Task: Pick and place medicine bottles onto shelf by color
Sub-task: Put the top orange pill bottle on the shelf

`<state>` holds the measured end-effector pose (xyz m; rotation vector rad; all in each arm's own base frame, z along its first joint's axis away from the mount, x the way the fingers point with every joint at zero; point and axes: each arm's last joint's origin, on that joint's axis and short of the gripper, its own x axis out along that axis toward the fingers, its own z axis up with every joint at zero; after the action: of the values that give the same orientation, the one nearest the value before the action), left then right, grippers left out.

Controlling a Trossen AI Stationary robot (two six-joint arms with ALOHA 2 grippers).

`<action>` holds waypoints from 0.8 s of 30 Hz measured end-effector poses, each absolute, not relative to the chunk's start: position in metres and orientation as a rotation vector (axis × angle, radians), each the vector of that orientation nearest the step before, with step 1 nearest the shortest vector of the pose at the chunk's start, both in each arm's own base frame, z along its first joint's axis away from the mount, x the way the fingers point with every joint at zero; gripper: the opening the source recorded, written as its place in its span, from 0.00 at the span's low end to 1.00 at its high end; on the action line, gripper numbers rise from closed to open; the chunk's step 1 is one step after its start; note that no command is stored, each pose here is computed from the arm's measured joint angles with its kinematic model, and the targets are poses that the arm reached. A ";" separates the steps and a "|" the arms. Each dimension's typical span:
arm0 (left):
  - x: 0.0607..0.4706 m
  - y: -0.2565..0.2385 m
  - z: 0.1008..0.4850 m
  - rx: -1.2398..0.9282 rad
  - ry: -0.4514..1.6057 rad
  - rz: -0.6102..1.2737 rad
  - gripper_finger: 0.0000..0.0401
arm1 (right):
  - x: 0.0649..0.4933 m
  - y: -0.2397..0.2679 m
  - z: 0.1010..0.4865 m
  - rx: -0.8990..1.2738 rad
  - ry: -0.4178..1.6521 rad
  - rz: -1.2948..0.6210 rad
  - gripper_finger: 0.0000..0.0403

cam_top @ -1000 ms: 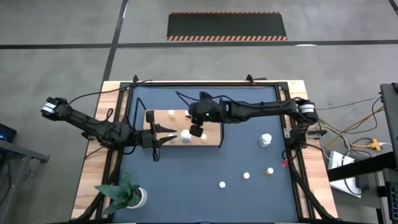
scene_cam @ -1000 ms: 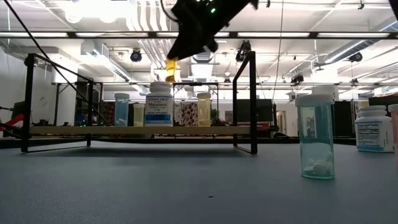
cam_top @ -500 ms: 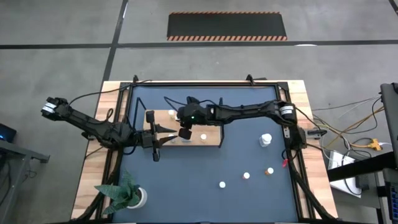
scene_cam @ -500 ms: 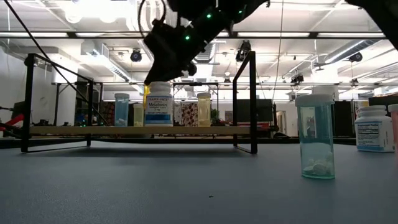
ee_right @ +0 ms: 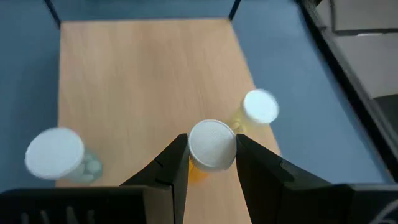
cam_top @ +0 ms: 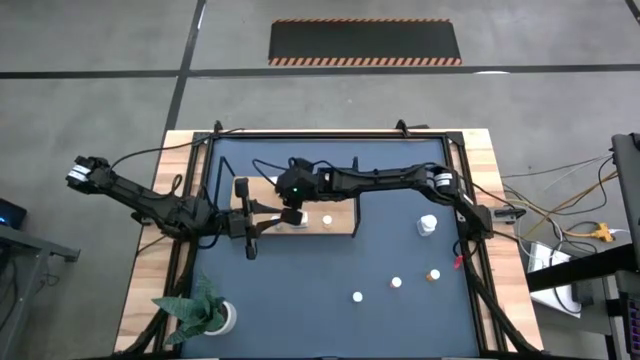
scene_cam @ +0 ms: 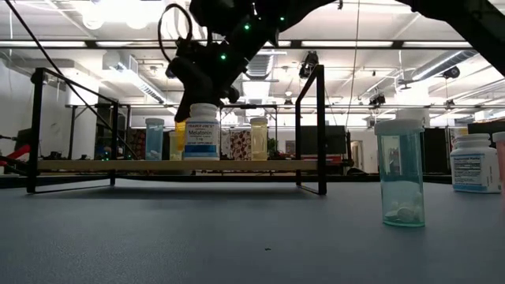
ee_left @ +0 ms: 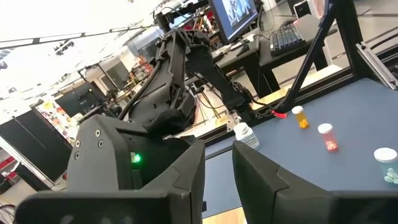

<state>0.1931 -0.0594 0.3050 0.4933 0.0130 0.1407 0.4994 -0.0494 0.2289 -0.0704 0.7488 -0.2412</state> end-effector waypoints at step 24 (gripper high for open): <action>0.193 -0.059 0.305 0.493 0.012 0.141 0.16 | 0.504 -0.049 0.216 -0.026 0.755 -0.233 0.39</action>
<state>0.1931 -0.0594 0.3052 0.4931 0.0120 0.1410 0.5039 -0.0493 0.2157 -0.0259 0.7552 -0.2334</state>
